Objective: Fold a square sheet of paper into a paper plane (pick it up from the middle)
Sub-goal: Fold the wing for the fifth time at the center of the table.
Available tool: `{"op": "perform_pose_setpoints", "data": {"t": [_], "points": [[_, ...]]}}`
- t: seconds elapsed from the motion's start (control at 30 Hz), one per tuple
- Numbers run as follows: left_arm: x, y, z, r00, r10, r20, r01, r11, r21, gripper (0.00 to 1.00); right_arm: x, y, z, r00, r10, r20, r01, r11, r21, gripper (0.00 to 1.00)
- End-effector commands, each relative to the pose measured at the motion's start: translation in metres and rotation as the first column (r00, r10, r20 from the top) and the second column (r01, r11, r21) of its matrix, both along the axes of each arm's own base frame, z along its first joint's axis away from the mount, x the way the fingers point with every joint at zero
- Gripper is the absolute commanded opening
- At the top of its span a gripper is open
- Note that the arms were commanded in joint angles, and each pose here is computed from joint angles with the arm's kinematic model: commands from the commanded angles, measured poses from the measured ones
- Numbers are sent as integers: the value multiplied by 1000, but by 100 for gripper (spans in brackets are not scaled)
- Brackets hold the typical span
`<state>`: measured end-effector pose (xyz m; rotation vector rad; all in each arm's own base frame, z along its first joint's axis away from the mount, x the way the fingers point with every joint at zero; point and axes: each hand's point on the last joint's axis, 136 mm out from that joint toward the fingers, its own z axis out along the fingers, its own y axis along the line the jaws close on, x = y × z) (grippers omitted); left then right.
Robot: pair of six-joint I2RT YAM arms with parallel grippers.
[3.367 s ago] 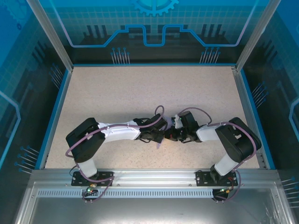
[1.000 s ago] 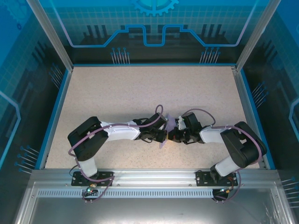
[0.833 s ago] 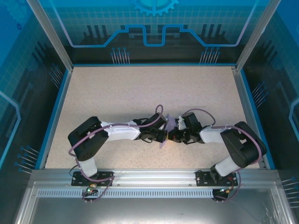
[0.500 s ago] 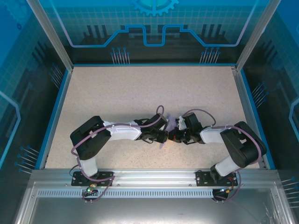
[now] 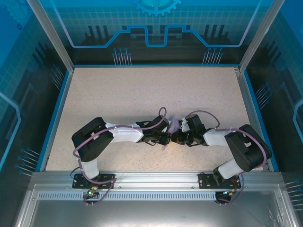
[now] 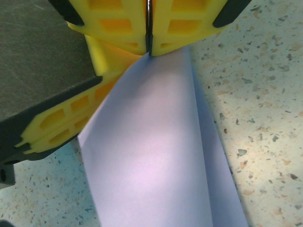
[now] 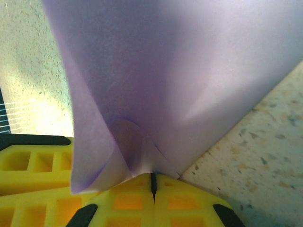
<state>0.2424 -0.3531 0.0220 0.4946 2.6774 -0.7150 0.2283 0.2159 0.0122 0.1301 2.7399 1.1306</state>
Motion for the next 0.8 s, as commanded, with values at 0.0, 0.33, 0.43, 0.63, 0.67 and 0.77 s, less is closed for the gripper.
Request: {"op": "perform_pose_setpoints", "data": {"t": [0.0, 0.33, 0.43, 0.63, 0.67, 0.77], "points": [[-13, 8, -21, 998, -5, -58, 7, 999, 34, 10, 0, -8, 6, 1000, -18, 1, 18, 1000, -1, 5], [-10, 7, -16, 999, -9, -45, 10, 1000, 27, 10, 12, -11, 30, 997, -74, 27, 71, 992, 107, 10], [-10, 6, -16, 999, -8, -47, 9, 1000, 26, 10, 13, -10, 37, 997, -70, 40, 64, 990, 128, 24], [-9, 5, -14, 999, -7, -45, 8, 1000, 18, 10, 15, -8, 38, 997, -74, 35, 68, 988, 140, 30], [-9, 4, -13, 999, -7, -42, 8, 1000, 15, 10, 14, -8, 36, 997, -72, 29, 68, 988, 138, 30], [-8, 4, -11, 999, -8, -38, 8, 1000, 9, 10, 14, -9, 29, 997, -73, 11, 71, 990, 125, 30]]}}
